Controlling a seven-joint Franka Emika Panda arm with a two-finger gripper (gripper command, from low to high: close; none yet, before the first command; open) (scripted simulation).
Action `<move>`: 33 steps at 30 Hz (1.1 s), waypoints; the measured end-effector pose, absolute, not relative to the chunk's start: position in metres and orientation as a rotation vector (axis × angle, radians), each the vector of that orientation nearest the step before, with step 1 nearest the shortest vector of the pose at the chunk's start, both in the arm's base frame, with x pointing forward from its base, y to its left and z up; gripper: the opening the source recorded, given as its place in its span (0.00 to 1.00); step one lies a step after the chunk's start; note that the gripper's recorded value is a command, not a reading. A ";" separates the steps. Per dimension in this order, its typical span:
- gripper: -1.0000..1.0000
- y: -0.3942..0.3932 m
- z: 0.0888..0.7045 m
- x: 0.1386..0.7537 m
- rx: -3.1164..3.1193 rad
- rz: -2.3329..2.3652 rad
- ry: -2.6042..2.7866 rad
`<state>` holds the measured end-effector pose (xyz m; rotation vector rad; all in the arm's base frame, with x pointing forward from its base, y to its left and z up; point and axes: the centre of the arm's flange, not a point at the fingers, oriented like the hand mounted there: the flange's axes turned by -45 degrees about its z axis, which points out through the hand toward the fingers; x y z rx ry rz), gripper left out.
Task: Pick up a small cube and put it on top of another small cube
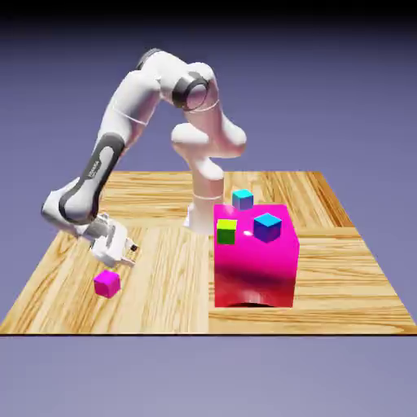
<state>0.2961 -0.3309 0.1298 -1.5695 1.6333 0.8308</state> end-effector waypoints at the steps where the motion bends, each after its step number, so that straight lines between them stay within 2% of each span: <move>1: 0.50 -0.338 0.126 0.289 -1.515 0.842 1.647; 4: 0.50 -0.358 0.115 0.271 -1.359 0.860 1.679; 18: 0.50 -0.432 0.082 0.273 -0.936 0.798 1.620; 22: 0.50 -0.426 0.079 0.309 -0.956 0.776 1.580; 24: 0.50 -0.391 0.054 0.328 -0.956 0.775 1.580; 25: 0.00 -0.382 0.048 0.332 -0.956 0.775 1.581; 27: 0.00 -0.382 0.048 0.332 -0.956 0.775 1.581; 29: 0.00 -0.417 0.072 0.315 -0.956 0.774 1.580; 33: 0.00 -0.395 0.108 0.361 -1.052 0.809 1.477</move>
